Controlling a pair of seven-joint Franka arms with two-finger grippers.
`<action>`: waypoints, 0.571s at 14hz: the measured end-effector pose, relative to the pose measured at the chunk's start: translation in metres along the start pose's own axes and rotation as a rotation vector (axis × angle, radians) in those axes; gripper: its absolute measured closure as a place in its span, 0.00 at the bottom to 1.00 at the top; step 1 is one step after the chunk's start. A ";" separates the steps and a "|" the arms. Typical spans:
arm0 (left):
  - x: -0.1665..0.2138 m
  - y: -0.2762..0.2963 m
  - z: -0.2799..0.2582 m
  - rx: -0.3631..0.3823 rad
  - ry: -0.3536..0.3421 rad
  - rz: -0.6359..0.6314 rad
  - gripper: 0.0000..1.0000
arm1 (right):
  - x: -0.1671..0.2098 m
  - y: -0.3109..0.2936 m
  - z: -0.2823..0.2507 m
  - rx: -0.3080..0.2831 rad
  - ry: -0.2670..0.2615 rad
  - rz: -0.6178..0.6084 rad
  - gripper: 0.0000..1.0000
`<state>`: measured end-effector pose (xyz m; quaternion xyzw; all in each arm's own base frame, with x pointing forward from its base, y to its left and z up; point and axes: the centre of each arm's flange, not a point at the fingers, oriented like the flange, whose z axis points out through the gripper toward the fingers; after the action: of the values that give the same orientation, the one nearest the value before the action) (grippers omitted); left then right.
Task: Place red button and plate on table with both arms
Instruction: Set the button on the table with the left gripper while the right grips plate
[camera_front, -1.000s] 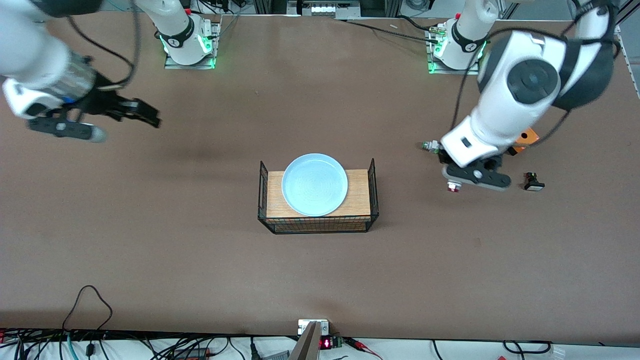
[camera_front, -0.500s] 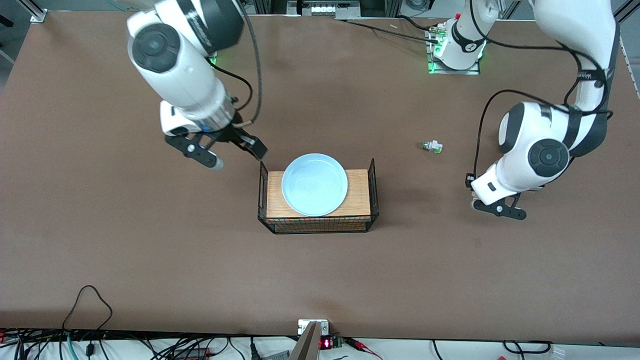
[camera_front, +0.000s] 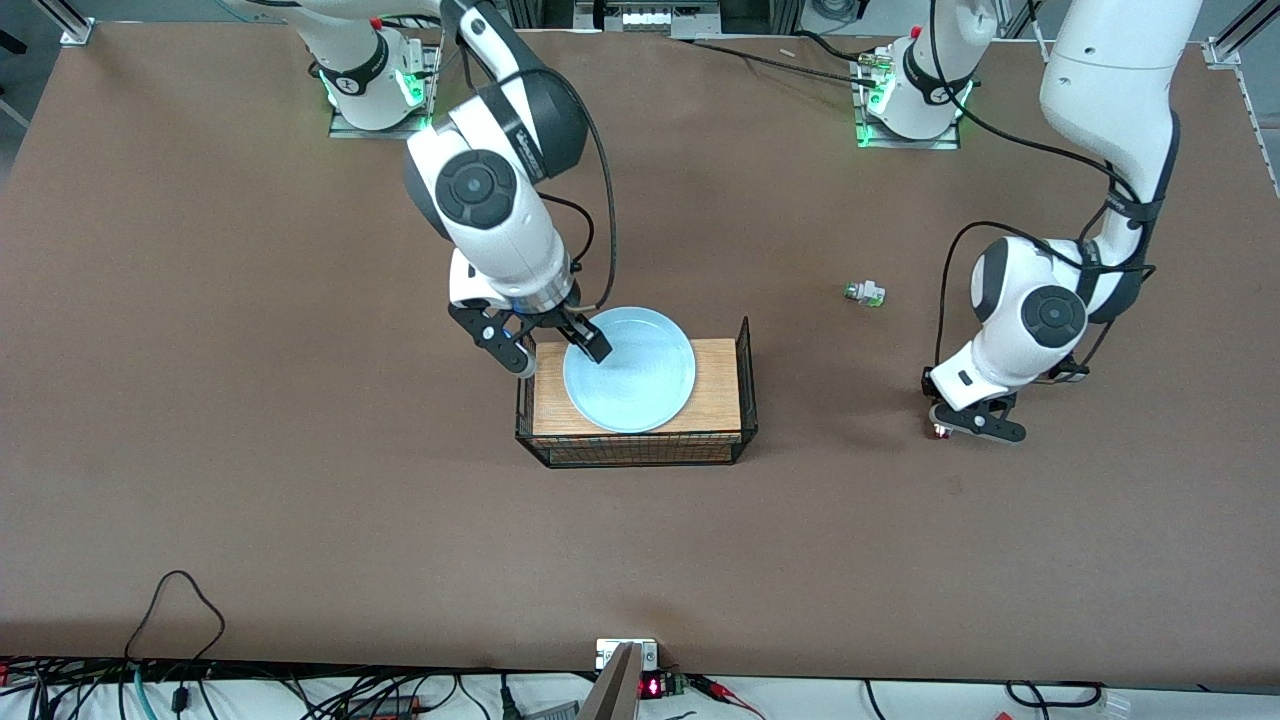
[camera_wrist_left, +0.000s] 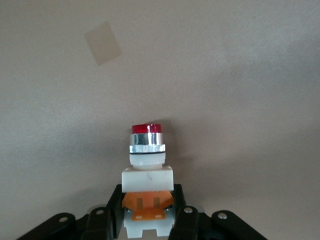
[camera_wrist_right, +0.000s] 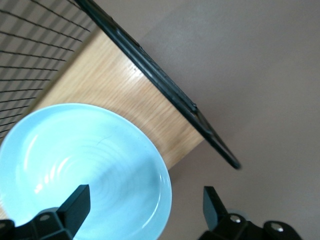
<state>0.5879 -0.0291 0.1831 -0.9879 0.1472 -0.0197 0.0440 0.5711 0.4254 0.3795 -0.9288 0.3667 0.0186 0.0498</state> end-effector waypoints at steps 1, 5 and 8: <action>-0.001 0.000 0.000 0.000 0.002 0.000 0.59 | -0.001 -0.001 0.009 -0.002 -0.005 0.011 0.00; -0.005 0.002 0.002 -0.005 -0.018 0.001 0.26 | -0.014 -0.003 0.028 -0.025 -0.014 0.056 0.00; 0.002 0.001 -0.036 -0.013 -0.038 -0.007 0.00 | -0.023 -0.005 0.032 -0.029 -0.014 0.063 0.29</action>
<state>0.5876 -0.0337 0.2189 -0.9889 0.1431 0.0001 0.0406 0.5575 0.4481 0.3499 -0.9172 0.3952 0.0320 0.0385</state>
